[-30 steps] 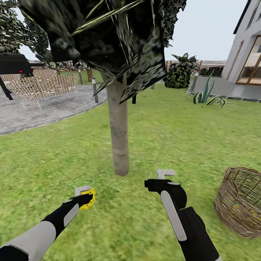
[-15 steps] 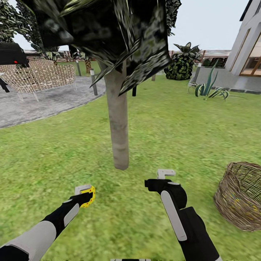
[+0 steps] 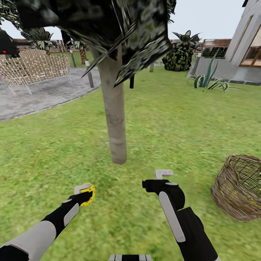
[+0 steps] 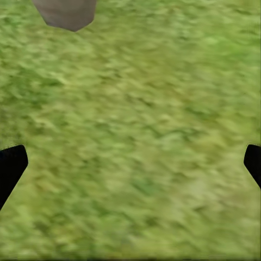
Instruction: Take the three Easter eggs out of the wicker basket on the lawn in the garden, then place them on the lawn next to a single tree (choose any tree) so that all three eggs are next to the same tree and none are left in the basket.
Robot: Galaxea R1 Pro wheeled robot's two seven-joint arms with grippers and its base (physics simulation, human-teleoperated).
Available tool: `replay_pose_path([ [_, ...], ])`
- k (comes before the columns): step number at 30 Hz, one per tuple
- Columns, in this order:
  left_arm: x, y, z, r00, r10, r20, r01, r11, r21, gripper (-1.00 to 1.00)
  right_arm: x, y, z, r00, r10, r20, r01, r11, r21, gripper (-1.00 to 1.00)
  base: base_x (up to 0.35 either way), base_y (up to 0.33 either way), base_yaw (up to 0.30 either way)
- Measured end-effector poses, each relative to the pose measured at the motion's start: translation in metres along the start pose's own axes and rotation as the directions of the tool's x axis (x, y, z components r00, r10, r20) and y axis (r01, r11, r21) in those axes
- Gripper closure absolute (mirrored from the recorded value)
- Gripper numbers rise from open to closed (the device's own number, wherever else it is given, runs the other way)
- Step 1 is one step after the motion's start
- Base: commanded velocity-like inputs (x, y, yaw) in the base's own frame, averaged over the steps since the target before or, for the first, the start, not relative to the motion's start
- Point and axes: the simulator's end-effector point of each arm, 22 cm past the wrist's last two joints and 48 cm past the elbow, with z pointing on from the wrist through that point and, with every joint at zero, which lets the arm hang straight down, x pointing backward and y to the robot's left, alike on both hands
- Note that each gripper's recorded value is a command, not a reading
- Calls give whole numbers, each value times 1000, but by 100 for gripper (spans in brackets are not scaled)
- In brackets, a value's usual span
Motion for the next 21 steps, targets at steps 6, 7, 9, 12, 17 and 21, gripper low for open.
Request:
replay_pose_path([
  [6,13,3,7,1000,2,-21,-3,1000,-6,100,10,2,10,1000,-5,-23,5,1000,-3,-100,0,0,-180],
  [7,16,3,9,1000,3,-25,-4,1000,-7,100,11,2,11,1000,-5,-27,5,1000,-4,-100,0,0,-40],
  [9,21,4,11,999,5,-33,-5,1000,-10,100,14,2,15,999,-4,-35,4,1000,-4,-100,0,0,-17],
  [12,28,6,14,999,6,-44,-7,1000,-13,100,19,1,20,999,-2,-43,2,1000,-4,-100,0,0,-5],
  [17,39,7,20,998,8,-62,-9,1000,-16,100,27,1,28,998,1,-62,-1,1000,-4,-100,0,0,-1],
  [21,47,8,24,997,10,-76,-11,1000,-18,100,33,0,34,997,3,-78,-3,1000,-5,-100,0,0,0],
])
